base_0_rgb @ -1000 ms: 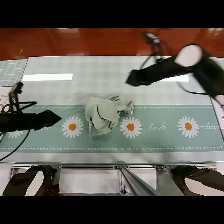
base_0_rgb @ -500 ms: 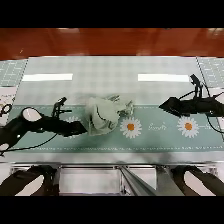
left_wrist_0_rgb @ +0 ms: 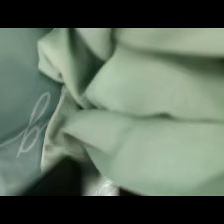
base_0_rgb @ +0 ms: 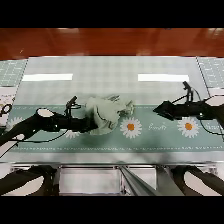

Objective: Fold the shirts.

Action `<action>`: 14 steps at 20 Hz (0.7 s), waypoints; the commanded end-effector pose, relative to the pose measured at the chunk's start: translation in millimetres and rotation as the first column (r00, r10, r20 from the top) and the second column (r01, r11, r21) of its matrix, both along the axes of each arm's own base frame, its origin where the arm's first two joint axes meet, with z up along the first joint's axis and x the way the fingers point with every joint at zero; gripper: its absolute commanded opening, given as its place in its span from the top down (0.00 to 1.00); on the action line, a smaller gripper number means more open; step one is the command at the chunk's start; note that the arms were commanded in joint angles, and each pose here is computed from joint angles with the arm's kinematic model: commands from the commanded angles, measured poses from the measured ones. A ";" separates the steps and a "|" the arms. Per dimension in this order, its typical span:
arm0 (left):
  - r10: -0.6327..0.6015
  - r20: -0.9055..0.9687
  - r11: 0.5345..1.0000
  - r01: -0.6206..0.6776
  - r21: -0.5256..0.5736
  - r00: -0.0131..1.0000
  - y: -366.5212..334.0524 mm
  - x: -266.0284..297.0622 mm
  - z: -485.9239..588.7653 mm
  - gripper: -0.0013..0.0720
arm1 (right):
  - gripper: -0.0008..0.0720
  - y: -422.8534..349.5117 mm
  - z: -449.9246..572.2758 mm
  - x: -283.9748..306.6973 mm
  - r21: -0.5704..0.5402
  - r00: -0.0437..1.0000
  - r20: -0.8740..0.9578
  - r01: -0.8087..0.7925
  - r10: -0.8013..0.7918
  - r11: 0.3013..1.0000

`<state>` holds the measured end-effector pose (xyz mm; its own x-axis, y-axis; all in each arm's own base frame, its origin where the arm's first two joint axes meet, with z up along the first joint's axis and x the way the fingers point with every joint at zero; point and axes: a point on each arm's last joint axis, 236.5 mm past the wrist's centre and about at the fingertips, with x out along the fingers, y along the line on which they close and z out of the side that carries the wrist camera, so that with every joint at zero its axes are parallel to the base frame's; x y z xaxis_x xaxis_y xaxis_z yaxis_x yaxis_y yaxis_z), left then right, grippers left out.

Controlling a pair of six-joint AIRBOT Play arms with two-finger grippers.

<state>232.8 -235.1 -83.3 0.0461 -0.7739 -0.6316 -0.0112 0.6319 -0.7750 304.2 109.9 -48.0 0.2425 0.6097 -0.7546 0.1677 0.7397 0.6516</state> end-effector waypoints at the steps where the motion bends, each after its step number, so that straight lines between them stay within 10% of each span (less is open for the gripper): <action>1: -0.044 0.023 0.998 0.045 -0.042 0.999 -7.6 -3.4 6.0 0.96 | 0.43 42.0 -26.2 19.1 0.076 1.000 -0.028 -0.002 0.004 0.997; 10: -0.083 0.015 0.996 0.084 -0.042 0.996 -7.5 -11.9 6.1 0.96 | 0.45 122.7 -58.7 40.2 0.151 0.970 -0.099 -0.207 0.223 0.967; 14: -0.075 0.029 0.996 0.076 -0.042 0.997 -3.7 -6.0 10.0 0.96 | 0.95 128.6 -46.9 52.7 0.153 0.961 -0.050 -0.261 0.271 0.953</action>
<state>222.9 -241.4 -76.4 -0.0054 -0.8012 -0.5984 0.0495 0.5975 -0.8004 352.2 228.9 -102.9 0.0305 0.7309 -0.6818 0.0716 0.6788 0.7309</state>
